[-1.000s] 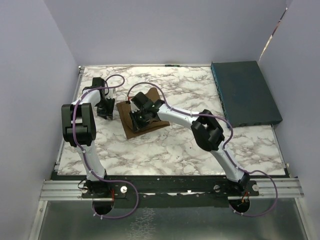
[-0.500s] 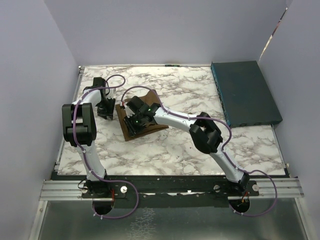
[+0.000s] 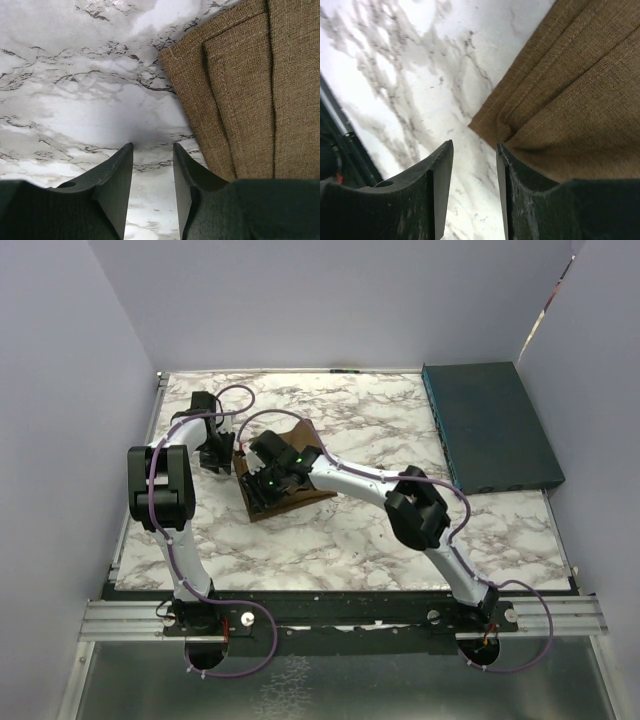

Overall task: Fold the napkin into a case and place the utensils inside
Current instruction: Fold the napkin at the center of the board.

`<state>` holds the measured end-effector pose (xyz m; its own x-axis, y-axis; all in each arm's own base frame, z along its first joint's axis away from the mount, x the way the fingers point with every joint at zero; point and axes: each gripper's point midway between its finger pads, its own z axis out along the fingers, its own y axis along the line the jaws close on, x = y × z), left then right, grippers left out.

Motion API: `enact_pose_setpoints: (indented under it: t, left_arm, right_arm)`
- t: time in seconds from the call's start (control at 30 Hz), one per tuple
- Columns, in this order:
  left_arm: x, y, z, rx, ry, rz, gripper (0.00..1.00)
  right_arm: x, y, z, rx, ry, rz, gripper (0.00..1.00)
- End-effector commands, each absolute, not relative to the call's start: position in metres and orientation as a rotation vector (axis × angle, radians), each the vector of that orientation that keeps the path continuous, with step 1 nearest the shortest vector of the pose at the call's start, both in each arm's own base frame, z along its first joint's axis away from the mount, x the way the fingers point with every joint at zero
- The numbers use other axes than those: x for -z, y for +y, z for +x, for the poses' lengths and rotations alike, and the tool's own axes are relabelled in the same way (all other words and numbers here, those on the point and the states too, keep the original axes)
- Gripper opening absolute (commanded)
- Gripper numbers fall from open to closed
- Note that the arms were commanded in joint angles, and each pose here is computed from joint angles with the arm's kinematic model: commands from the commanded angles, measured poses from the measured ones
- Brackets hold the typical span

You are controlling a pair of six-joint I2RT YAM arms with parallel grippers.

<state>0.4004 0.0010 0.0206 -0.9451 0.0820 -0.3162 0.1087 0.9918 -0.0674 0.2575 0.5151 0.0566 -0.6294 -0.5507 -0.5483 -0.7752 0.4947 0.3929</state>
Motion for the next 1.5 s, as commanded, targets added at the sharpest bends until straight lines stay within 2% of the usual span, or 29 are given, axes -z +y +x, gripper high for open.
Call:
enact_pose_setpoints:
  t: [0.0, 0.07, 0.13, 0.3, 0.5, 0.67, 0.97, 1.13, 1.2, 1.3, 1.47]
  left_arm:
    - [0.015, -0.022, 0.383, 0.282, 2.899, 0.128, 0.39]
    - [0.011, -0.026, 0.384, 0.313, 2.895, 0.122, 0.39]
    - [0.011, -0.027, 0.384, 0.314, 2.894, 0.121, 0.39]
    - [0.019, -0.026, 0.382, 0.297, 2.918, 0.118, 0.37]
    - [0.026, -0.029, 0.377, 0.29, 2.934, 0.121, 0.36]
    - [0.028, -0.031, 0.378, 0.284, 2.938, 0.117, 0.36]
    - [0.034, -0.051, 0.383, 0.288, 2.945, 0.159, 0.36]
    - [0.033, -0.055, 0.387, 0.289, 2.94, 0.161, 0.36]
    - [0.029, -0.055, 0.389, 0.284, 2.932, 0.168, 0.36]
    - [0.009, -0.053, 0.398, 0.274, 2.901, 0.193, 0.36]
    - [-0.04, -0.048, 0.42, 0.217, 2.811, 0.262, 0.43]
  right_arm:
    - [-0.15, 0.517, 0.268, -0.94, 2.166, -1.061, 0.41]
    - [-0.161, 0.503, 0.283, -0.922, 2.149, -1.008, 0.37]
    - [-0.162, 0.484, 0.303, -0.903, 2.174, -0.94, 0.28]
    - [-0.133, 0.433, 0.346, -0.857, 2.268, -0.792, 0.09]
    - [-0.076, 0.409, 0.352, -0.832, 2.386, -0.771, 0.01]
    - [-0.034, 0.404, 0.332, -0.869, 2.501, -0.776, 0.01]
    - [-0.019, 0.409, 0.299, -0.958, 2.538, -0.807, 0.01]
    - [-0.04, 0.42, 0.296, -1.003, 2.487, -0.844, 0.01]
    - [-0.056, 0.422, 0.3, -1.0, 2.457, -0.855, 0.04]
    - [-0.083, 0.419, 0.315, -0.957, 2.406, -0.84, 0.13]
    - [-0.121, 0.408, 0.341, -1.011, 2.331, -0.785, 0.15]
